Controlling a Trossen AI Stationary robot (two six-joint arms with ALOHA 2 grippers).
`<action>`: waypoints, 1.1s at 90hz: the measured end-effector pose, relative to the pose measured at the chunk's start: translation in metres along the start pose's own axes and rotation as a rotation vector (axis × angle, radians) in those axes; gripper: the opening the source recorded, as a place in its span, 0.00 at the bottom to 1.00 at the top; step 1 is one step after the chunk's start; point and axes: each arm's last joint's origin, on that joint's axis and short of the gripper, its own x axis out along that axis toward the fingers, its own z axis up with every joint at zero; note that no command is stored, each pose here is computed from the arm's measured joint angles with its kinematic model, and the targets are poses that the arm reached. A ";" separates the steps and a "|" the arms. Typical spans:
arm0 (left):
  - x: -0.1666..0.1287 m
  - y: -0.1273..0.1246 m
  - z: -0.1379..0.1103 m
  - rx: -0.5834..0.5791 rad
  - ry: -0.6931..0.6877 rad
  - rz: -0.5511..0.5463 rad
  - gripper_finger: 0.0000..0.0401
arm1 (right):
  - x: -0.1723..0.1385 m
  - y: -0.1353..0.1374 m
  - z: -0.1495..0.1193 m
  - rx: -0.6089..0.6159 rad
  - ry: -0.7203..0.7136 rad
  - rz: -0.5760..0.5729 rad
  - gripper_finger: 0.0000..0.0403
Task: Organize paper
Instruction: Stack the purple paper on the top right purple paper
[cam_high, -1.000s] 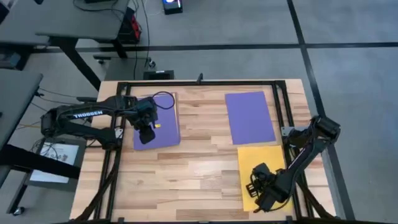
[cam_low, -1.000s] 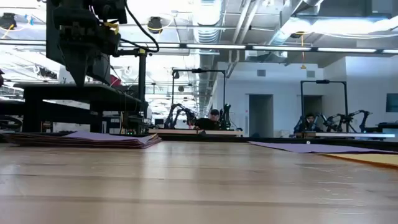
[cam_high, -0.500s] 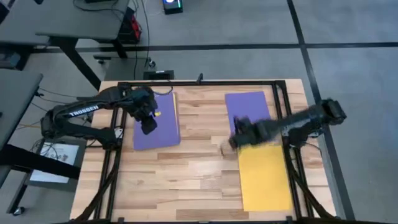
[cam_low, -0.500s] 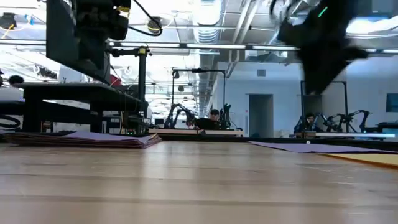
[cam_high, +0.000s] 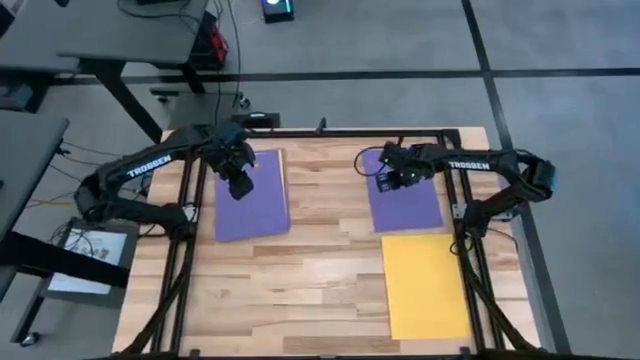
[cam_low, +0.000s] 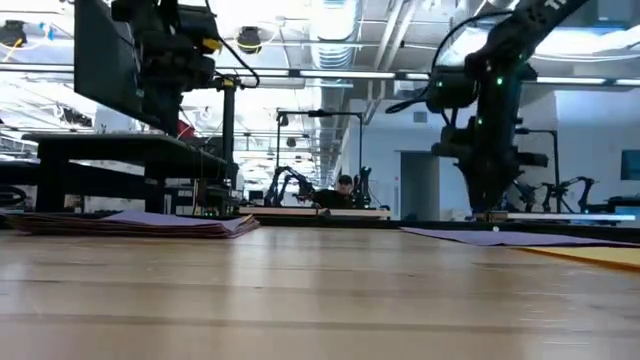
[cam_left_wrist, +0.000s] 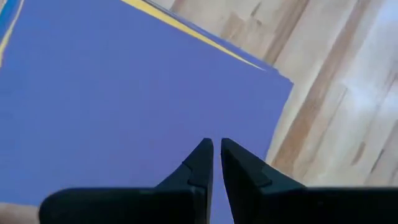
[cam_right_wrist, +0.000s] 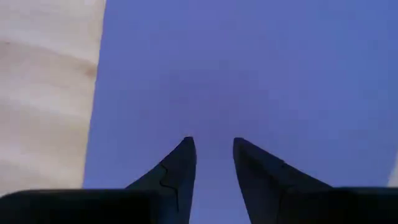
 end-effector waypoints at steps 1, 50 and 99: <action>0.001 0.001 0.000 0.000 0.002 0.001 0.04 | 0.001 -0.001 0.001 0.003 -0.005 0.002 0.25; 0.011 0.005 0.015 -0.054 -0.068 0.012 0.04 | 0.038 -0.032 -0.019 0.053 -0.005 -0.070 0.25; 0.011 0.005 0.016 -0.075 -0.068 0.015 0.04 | 0.042 -0.051 -0.013 0.091 0.015 -0.140 0.25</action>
